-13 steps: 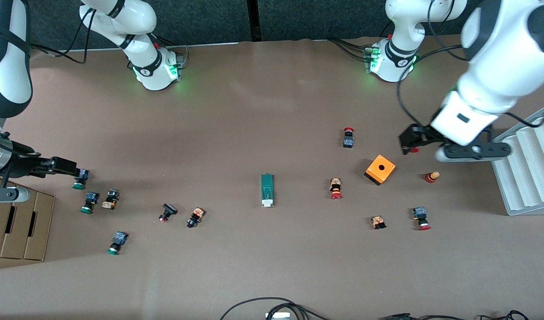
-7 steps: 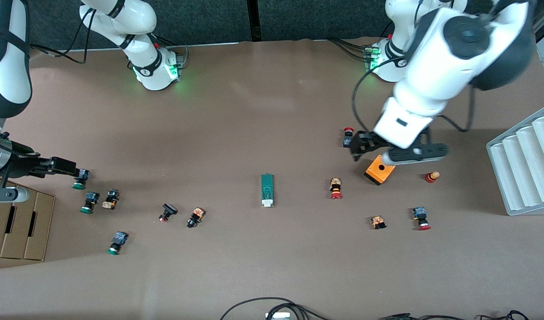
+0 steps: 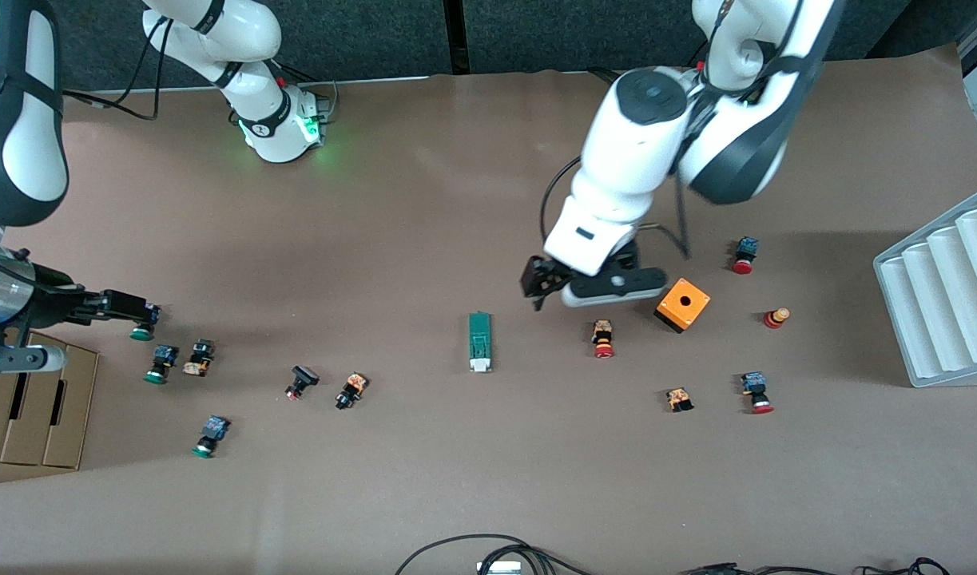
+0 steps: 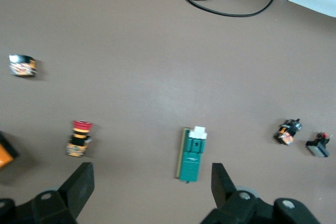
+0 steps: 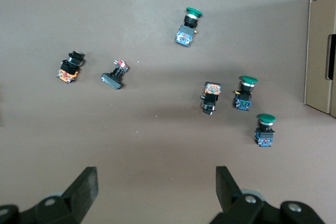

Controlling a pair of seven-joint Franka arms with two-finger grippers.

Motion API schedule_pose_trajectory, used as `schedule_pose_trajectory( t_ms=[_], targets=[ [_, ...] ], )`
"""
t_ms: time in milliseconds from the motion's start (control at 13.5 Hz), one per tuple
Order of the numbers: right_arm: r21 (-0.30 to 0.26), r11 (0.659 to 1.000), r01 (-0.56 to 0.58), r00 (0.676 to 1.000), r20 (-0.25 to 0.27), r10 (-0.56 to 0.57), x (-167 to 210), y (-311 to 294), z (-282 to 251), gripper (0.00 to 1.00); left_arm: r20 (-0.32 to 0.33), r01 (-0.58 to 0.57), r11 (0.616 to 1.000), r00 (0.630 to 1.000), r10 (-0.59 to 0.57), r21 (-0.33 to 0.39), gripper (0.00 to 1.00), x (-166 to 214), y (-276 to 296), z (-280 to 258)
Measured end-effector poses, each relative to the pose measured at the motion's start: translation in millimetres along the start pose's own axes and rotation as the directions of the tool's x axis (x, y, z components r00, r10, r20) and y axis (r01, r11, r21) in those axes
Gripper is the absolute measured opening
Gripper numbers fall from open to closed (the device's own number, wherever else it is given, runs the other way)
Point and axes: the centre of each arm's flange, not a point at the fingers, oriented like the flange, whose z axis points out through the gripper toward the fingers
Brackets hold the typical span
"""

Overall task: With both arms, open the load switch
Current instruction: 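Move the left gripper over the green load switch and lower it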

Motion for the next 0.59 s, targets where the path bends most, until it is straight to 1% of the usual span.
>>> schedule_pose_trajectory(
  t_ms=[74, 222, 297, 445, 593],
  targets=[
    [0.001, 1.0, 0.001, 1.0, 0.008, -0.001, 2.7, -0.5, 5.7, 1.0, -0.025, -0.001, 1.0, 1.0, 0.002, 0.021, 0.99, -7.6, 7.5, 12.5],
    [0.004, 1.0, 0.003, 1.0, 0.023, -0.003, 8.0, -1.0, 16.5, 1.0, -0.1, 0.022, 0.997, 0.995, -0.015, 0.074, 0.99, -34.7, 28.8, 31.4],
    [0.013, 1.0, 0.003, 1.0, 0.031, -0.003, 10.2, -1.7, 21.8, 1.0, -0.136, 0.029, 0.996, 0.991, -0.017, 0.09, 0.99, -50.2, 39.9, 41.0],
    [0.042, 0.999, 0.0, 0.999, 0.045, -0.002, 14.8, -3.7, 32.3, 1.0, -0.199, 0.049, 0.995, 0.98, -0.032, 0.081, 0.99, -85.0, 64.1, 64.7],
    [0.054, 0.999, 0.004, 0.999, 0.049, -0.006, 17.1, -5.2, 36.7, 1.0, -0.291, 0.04, 0.994, 0.957, -0.01, 0.099, 0.99, -117.5, 78.3, 103.0]
  ],
)
